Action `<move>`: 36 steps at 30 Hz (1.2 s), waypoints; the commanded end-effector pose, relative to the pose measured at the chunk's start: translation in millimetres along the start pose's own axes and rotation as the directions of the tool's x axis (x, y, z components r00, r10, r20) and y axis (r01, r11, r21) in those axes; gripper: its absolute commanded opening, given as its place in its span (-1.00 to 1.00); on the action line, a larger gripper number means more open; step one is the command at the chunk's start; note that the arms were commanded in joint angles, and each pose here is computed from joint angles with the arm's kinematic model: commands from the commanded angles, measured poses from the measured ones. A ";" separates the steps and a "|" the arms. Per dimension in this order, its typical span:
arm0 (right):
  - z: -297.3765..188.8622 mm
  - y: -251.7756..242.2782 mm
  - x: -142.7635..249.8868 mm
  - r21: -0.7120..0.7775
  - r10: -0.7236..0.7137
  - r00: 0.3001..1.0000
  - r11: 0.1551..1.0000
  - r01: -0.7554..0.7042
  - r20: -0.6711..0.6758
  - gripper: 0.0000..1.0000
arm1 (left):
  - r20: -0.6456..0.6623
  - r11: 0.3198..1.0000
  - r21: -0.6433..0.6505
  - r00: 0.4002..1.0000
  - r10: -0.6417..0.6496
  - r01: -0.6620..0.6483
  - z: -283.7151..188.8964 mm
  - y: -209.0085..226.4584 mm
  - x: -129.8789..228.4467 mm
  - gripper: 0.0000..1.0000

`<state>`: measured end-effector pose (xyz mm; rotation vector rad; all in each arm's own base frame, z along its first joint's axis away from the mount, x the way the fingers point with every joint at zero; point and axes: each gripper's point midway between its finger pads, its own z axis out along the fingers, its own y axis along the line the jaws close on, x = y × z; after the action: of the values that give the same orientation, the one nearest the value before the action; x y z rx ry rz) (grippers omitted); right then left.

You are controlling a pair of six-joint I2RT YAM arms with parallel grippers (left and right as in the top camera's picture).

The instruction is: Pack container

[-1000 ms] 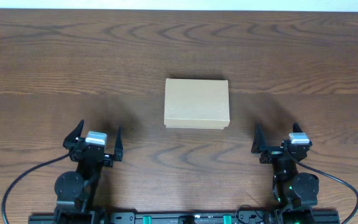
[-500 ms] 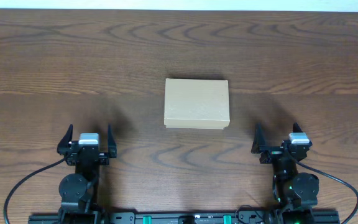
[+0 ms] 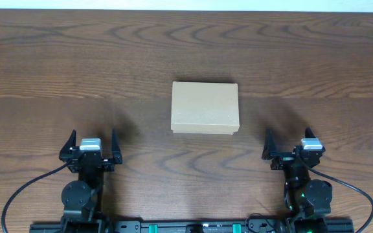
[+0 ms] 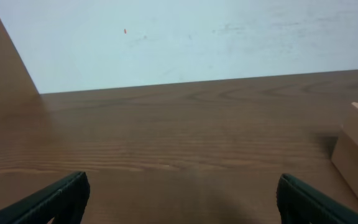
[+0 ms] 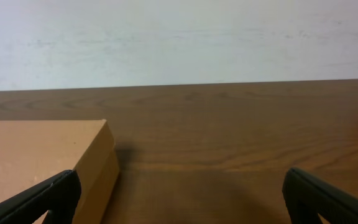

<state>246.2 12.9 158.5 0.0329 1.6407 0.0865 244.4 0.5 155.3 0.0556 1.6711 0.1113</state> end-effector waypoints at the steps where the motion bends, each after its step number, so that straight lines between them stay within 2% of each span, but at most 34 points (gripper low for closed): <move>1: -0.3 -5.7 0.3 0.026 0.017 1.000 1.000 -0.017 0.002 0.99 | -0.053 1.000 0.026 0.999 0.007 -0.005 0.8 -5.1 18.4 0.90; 9: -0.3 -5.7 0.3 0.026 0.017 1.000 1.000 -0.017 0.002 0.98 | -0.053 0.998 0.061 0.998 0.026 -0.023 0.6 -10.4 18.9 0.90; 36: -0.3 -5.6 0.3 0.025 0.017 1.000 1.000 -0.017 0.002 0.99 | -0.054 0.998 0.059 0.998 0.023 -0.020 0.7 -9.8 19.1 0.91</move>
<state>246.2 12.9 158.5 0.0329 1.6407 0.0865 244.2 -8.5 153.8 0.1013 1.6768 0.0669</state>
